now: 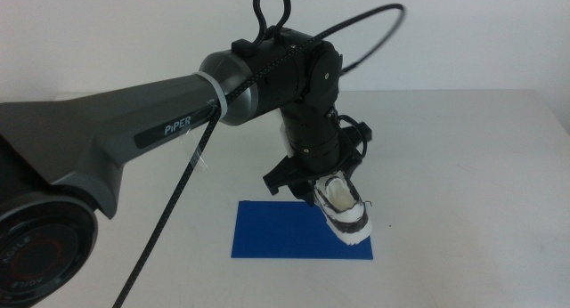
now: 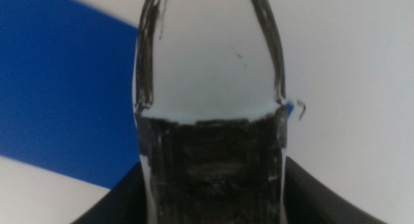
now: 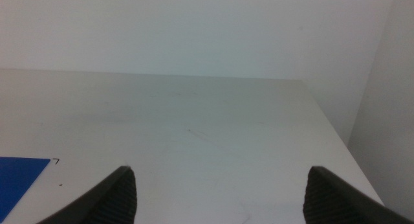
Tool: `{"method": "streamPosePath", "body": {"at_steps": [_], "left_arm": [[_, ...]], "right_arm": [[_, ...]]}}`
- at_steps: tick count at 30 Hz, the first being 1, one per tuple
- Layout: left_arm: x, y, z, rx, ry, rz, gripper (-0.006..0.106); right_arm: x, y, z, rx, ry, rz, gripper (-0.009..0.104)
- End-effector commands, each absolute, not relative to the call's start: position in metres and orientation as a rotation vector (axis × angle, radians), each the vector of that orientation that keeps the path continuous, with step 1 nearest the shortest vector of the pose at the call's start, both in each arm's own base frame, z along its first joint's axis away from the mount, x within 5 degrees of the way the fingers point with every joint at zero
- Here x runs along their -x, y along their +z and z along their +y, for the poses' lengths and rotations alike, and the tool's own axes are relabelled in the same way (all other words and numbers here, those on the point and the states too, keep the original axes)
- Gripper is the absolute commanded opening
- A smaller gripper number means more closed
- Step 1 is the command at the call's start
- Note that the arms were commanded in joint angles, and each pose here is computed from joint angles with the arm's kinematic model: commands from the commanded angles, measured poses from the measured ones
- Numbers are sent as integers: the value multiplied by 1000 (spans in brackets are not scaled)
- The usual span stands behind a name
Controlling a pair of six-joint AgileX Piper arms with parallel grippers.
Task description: Use one arm to grab the shoe from the table and place it on the mat.
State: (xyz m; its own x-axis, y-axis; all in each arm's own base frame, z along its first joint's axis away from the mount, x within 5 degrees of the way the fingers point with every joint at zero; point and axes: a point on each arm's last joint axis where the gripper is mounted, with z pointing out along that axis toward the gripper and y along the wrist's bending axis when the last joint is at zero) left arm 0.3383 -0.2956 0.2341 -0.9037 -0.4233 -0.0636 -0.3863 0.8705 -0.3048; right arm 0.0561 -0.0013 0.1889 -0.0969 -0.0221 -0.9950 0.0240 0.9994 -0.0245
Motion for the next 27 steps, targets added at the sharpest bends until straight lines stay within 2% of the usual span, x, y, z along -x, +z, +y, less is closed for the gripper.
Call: {"method": "streamPosePath", "body": {"at_steps": [1, 7, 12, 16, 21, 27], "left_arm": [[-336, 273, -294, 805, -573, 2781, -2], [-340, 272, -289, 960, -529, 2706, -2], [-338, 271, -287, 1588, -553, 2495, -2], [-333, 269, -283, 1963, -463, 2319, -2], [-329, 267, -274, 1939, -301, 2317, -2], [-329, 256, -276, 1966, -251, 2337, -2]], "right_arm": [[-55, 201, -1, 15, -57, 1558, 66], [-55, 201, -1, 15, -57, 1558, 66], [-55, 201, -1, 15, -57, 1558, 66], [-55, 201, -1, 15, -57, 1558, 66], [-55, 201, -1, 15, -57, 1558, 66], [-55, 201, -1, 15, -57, 1558, 66]]}}
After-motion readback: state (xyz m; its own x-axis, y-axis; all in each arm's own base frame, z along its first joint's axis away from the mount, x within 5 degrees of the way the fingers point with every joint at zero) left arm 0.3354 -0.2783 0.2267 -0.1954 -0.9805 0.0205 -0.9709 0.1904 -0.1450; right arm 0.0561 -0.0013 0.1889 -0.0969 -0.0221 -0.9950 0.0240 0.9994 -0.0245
